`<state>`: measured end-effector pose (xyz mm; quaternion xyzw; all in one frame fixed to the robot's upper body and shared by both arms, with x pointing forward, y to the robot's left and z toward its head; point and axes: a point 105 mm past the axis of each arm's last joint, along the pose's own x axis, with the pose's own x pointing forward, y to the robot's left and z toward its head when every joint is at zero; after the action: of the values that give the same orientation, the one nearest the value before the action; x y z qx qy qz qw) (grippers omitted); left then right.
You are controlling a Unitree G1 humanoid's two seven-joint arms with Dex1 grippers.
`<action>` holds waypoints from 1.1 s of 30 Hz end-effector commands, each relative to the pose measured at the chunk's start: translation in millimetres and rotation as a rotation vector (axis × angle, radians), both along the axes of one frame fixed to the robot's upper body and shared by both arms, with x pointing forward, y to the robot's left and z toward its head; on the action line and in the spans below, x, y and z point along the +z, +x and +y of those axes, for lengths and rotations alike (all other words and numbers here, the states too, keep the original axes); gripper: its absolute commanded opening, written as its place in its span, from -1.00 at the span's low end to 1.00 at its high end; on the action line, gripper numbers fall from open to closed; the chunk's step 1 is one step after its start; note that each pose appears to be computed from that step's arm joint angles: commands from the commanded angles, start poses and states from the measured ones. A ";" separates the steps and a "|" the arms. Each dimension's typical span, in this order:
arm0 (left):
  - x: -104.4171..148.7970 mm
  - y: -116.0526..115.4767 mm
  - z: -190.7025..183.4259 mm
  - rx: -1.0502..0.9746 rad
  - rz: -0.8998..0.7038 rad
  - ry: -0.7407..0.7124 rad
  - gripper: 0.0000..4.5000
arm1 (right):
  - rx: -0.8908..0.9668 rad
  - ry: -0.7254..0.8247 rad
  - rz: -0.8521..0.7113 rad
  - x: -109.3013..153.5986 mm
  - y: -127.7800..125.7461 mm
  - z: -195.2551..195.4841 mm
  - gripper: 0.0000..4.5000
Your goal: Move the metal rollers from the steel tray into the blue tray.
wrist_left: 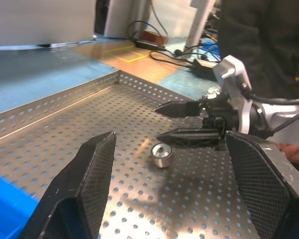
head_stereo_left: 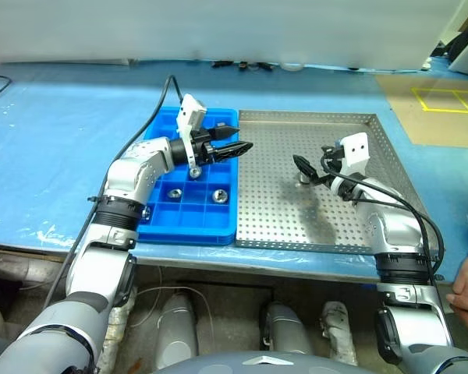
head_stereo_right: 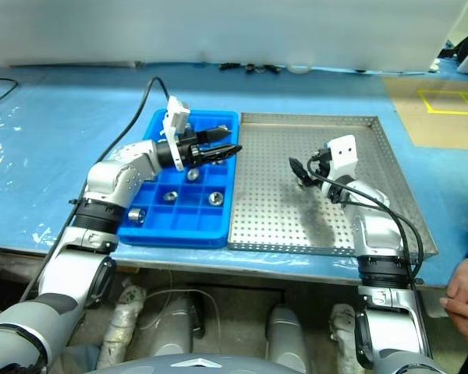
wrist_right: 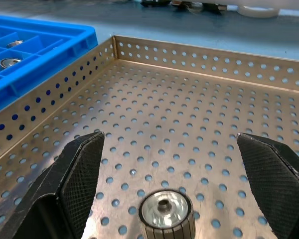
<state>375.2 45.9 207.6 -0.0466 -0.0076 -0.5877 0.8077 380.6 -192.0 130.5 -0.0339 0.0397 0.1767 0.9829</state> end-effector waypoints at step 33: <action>-1.1 7.9 24.0 0.049 -0.035 0.038 0.65 | -0.054 0.090 0.007 -34.8 19.3 2.8 -0.47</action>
<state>383.4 63.6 195.5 -0.0285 0.0128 -0.5715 0.8200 396.4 -194.6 76.2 0.0177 0.0684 0.1438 0.9871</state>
